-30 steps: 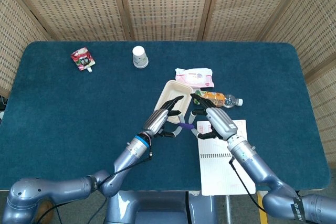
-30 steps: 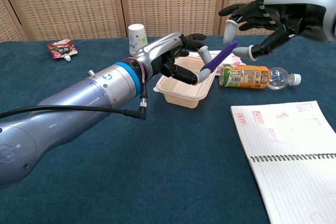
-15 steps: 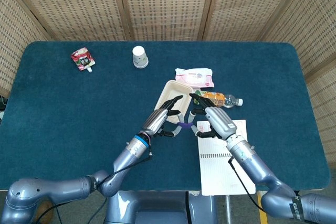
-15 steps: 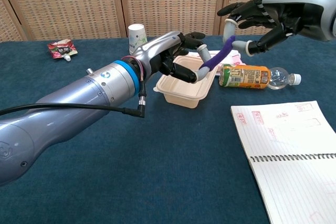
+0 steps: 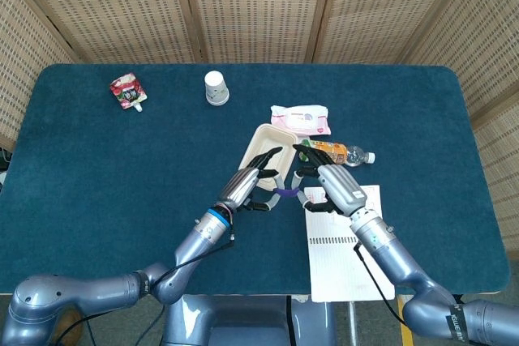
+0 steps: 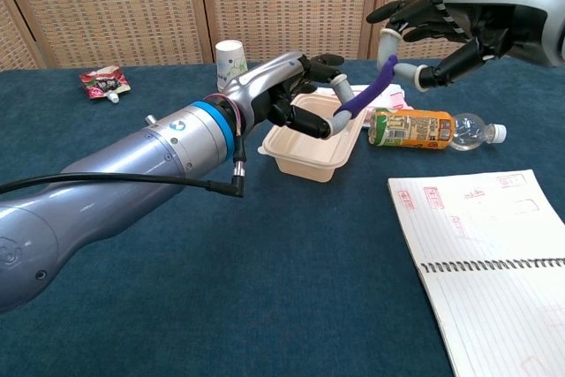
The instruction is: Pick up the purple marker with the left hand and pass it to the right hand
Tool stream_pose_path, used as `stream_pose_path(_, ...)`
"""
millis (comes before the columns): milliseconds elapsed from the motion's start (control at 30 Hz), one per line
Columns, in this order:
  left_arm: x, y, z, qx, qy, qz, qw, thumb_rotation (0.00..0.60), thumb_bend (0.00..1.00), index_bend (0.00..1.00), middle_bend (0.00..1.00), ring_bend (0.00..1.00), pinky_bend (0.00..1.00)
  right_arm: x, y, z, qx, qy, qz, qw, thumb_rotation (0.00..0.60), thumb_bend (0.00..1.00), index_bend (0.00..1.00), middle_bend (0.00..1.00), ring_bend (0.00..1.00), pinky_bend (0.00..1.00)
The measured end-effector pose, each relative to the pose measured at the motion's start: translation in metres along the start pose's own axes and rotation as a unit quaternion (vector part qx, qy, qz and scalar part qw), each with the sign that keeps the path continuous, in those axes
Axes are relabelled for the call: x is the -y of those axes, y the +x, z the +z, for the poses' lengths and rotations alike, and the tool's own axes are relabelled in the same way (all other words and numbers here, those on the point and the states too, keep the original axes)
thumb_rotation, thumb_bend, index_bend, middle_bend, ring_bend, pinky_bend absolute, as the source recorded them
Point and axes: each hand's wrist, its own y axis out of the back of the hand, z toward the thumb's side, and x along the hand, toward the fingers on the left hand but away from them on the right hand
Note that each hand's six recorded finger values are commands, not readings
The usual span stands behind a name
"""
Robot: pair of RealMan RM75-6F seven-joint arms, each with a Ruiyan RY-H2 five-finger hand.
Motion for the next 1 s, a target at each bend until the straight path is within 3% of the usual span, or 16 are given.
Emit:
stream_pose_path(400,-0.005,0.002,-0.002,-0.005,-0.002,0.010,0.9999,0.600,0.64,0.73,0.00,0.00,0.00,-0.002,0.003,-0.002,-0.015,0.009,-0.015,0.9997,0.600,0.64,0.84,0.15,0.00,0.00)
stream_pose_path(600,-0.022,0.002,-0.012,-0.015,0.010,0.026,0.9995,0.600,0.64,0.74,0.00,0.00,0.00,-0.013,0.006,-0.004,-0.020,0.009,-0.031,0.9993,0.600,0.64,0.85,0.15,0.00,0.00)
stream_pose_path(833,-0.068,-0.006,-0.040,-0.041,0.045,0.062,0.9962,0.600,0.64,0.75,0.00,0.00,0.00,-0.038,0.013,-0.024,-0.003,0.040,-0.059,0.9975,0.600,0.64,0.85,0.15,0.00,0.00)
stream_pose_path(1000,-0.119,-0.022,-0.070,-0.073,0.068,0.100,0.9899,0.600,0.64,0.75,0.00,0.00,0.00,-0.057,0.021,-0.046,0.019,0.064,-0.076,0.9949,0.600,0.64,0.85,0.15,0.00,0.00)
